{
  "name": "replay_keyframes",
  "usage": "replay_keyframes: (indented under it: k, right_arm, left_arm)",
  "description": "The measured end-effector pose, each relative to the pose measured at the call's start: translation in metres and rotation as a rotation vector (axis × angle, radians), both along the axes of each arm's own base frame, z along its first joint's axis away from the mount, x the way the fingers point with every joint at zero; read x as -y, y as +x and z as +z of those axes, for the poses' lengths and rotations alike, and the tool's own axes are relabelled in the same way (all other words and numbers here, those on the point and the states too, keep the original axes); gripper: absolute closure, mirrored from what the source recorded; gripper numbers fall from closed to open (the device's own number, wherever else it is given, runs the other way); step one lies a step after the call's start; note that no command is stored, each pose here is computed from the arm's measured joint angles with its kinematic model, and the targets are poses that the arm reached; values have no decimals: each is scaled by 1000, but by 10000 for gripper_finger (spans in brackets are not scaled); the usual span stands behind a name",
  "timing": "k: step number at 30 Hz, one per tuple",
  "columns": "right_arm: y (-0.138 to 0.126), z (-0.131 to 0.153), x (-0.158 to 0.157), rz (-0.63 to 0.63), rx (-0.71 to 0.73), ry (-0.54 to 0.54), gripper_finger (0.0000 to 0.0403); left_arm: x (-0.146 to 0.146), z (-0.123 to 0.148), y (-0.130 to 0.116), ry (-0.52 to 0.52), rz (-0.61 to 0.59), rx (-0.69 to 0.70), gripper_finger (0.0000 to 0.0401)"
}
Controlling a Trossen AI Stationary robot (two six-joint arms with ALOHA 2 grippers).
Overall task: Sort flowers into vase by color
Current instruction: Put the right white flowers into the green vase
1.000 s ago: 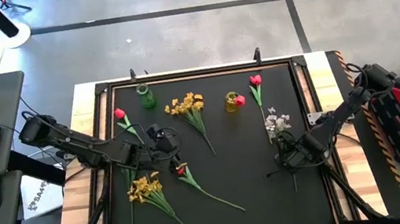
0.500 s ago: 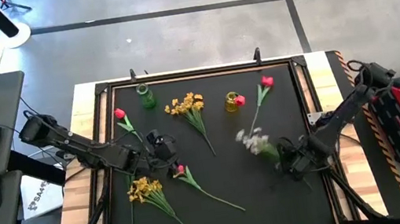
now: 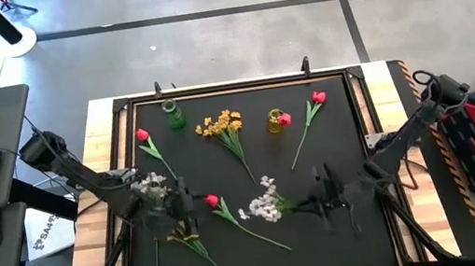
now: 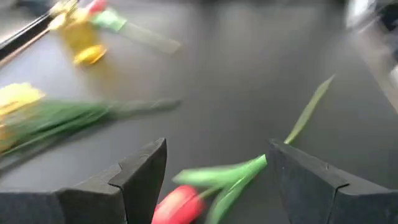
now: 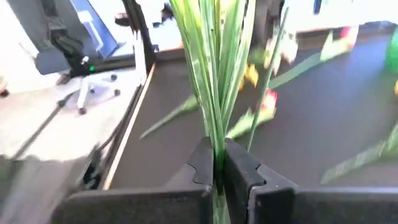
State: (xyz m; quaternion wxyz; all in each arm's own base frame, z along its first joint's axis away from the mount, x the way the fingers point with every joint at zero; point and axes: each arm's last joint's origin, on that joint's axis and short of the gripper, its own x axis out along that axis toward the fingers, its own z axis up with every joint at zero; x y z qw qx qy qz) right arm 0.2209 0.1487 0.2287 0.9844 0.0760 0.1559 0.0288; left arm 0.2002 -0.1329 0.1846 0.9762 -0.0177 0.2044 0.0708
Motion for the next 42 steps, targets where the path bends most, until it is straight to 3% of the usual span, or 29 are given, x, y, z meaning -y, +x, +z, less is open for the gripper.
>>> replay_keyframes:
  k: [4,7,12,18,29,42]
  right_arm:
    - [22,5,12,79,128,-69,402]
    - [38,6,20,139,221,-85,402]
    - [55,1,34,146,303,-107,403]
    - [65,0,42,125,364,-127,403]
    - [65,6,45,117,421,-164,403]
    - [66,4,45,114,405,-163,403]
  left_arm:
    - [-7,-3,-1,-43,-138,275,140]
    - [-14,-4,3,8,-186,368,140]
    - [-19,-3,29,139,-227,371,140]
    - [-17,5,70,216,-249,388,140]
    - [-28,10,133,185,-311,424,141]
    - [-31,25,140,188,-334,477,244]
